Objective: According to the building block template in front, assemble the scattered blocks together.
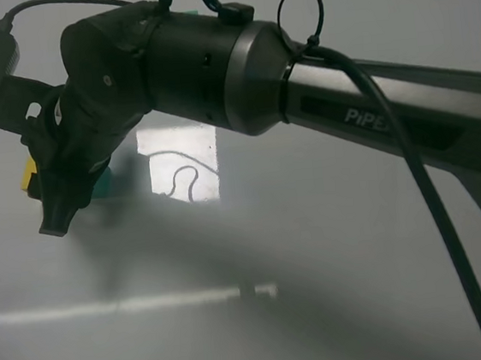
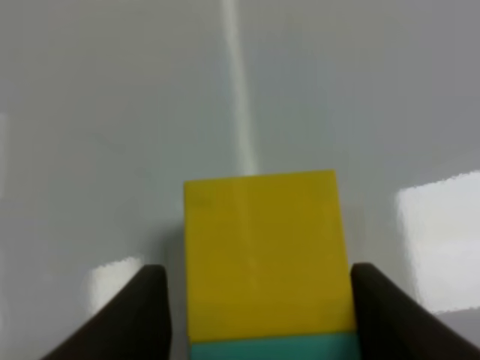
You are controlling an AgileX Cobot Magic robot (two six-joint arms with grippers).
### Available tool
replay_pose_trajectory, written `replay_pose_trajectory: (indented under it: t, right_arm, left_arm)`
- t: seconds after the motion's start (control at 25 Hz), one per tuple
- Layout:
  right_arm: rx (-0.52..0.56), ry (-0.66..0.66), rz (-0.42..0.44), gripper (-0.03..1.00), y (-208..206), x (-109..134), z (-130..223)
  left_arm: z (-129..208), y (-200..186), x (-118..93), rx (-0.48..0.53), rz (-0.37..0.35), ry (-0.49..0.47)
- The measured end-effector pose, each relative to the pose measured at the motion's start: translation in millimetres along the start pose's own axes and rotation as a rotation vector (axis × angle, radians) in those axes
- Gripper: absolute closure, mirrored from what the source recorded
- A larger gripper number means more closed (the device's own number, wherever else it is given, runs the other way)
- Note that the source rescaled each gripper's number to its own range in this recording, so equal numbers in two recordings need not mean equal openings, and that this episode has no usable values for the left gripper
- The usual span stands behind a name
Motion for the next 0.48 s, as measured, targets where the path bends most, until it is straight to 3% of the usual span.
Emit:
replay_pose_trajectory:
  t: [0.12,0.16,0.48]
  right_arm:
    - [0.006,-0.001,0.003,0.94,1.6,-1.4,2.2]
    - [0.007,-0.001,0.004,0.96,2.2,-1.5,2.6]
    - [0.008,0.000,0.005,0.96,2.2,-2.0,3.0]
  left_arm:
    - [0.0,0.0,0.0,0.000,0.000,0.000]
    - [0.0,0.0,0.0,0.000,0.000,0.000]
    - [-0.1,0.0,0.0,-0.001,0.000,0.000]
Point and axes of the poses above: a point on each arm's last joint axis where the gripper is mounted, y pointing out along that axis toward the gripper, x along the wrist's bending axis when the last joint is at zero, z = x × y, the point moved 1 cm from there along y, pointing out along that axis toward the gripper, and after that the axes turned 5 degrees about y, right-handed, at the moved point
